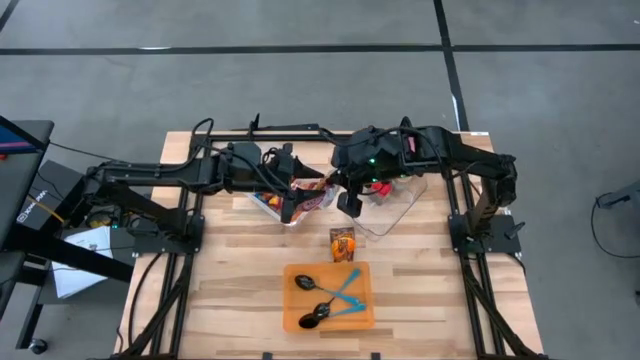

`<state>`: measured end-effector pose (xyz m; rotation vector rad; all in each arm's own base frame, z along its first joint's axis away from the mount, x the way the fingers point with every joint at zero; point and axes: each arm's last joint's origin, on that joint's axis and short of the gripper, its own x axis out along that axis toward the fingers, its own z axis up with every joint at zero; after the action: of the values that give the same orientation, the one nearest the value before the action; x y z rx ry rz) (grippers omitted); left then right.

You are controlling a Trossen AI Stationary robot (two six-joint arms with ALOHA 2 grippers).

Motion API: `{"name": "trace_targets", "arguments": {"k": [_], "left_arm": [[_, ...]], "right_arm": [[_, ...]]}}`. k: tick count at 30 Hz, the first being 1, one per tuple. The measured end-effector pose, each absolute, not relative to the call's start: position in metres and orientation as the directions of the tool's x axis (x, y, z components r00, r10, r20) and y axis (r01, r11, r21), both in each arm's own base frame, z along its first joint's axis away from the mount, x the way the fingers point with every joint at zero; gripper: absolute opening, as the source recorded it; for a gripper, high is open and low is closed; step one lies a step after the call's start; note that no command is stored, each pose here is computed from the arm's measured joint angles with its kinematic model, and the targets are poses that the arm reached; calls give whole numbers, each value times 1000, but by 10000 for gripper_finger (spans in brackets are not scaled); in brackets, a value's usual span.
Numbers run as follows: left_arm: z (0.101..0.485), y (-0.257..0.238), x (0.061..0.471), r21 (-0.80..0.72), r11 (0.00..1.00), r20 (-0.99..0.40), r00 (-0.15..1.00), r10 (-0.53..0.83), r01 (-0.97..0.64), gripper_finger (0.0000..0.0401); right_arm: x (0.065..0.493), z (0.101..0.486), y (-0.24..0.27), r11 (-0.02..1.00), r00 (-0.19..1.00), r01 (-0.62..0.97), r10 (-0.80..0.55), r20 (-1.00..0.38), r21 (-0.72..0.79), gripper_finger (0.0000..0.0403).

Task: Pick & Place Food Item
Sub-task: Put the green noodle pack into the transparent container

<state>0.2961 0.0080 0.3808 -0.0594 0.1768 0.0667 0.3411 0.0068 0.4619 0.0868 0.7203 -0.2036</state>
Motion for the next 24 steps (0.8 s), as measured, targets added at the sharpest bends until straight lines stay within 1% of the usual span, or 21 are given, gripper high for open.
{"name": "trace_targets", "arguments": {"k": [5, 8, 12, 16, 17, 24], "left_arm": [[379, 8, 299, -55, 996, -183, 981, 61, -73, 172], [377, 8, 300, -59, 996, -195, 979, 61, -74, 147], [373, 9, 305, -59, 995, -204, 977, 63, -76, 94], [370, 9, 309, -56, 995, -201, 977, 70, -83, 22], [370, 9, 309, -56, 995, -203, 977, 70, -83, 13], [371, 12, 309, -50, 995, -200, 977, 78, -90, 5]], "right_arm": [[342, 463, 7, 979, 741, 203, -154, -654, -1, 0], [342, 463, 7, 979, 744, 202, -154, -651, -1, 0], [342, 462, 7, 980, 740, 199, -153, -655, -3, 0], [341, 463, 8, 981, 739, 195, -152, -657, -7, 0], [342, 462, 8, 981, 739, 195, -151, -656, -7, 0], [342, 463, 9, 986, 750, 167, -127, -649, -1, 6]]}}
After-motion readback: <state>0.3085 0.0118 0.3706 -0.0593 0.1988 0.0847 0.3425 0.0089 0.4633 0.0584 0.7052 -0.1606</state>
